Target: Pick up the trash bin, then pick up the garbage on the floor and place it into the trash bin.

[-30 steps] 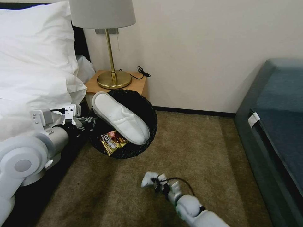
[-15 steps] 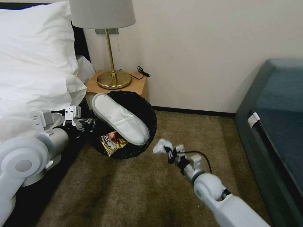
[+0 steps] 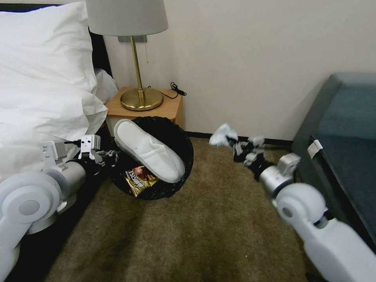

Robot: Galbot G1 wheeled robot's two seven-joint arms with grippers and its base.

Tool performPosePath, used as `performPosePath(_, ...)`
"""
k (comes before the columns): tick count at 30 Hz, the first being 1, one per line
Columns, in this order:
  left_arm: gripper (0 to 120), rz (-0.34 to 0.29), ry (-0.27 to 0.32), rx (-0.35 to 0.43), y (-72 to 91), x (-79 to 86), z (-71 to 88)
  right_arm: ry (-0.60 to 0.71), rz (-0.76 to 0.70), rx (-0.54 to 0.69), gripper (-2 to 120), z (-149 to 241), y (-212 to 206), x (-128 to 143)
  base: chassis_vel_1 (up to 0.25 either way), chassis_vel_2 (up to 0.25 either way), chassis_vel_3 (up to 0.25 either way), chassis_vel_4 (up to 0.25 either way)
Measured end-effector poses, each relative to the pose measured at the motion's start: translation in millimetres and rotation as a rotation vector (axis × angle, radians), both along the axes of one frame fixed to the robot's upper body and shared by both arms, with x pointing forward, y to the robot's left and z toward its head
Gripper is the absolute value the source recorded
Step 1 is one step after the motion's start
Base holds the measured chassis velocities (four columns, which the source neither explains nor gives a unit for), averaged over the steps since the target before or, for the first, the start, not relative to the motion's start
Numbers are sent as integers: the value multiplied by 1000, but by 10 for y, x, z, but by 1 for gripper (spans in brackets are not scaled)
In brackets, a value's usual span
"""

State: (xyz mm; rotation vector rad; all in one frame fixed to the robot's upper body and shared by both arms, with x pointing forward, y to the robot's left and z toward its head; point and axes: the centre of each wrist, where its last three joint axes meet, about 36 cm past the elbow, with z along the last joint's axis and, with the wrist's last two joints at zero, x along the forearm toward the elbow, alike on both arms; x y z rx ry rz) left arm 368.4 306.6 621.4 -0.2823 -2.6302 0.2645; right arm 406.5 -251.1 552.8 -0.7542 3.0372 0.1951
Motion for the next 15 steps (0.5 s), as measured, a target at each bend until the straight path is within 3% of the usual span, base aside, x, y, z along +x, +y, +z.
performPosePath(8,2,-28,53,-14,-90,-43,-48,-110,121,21,0,424,9,-42,0,0,0,0)
performPosePath(15,2,-38,66,-9,-115,-51,-80,-165,291,38,0,864,318,33,0,0,0,0)
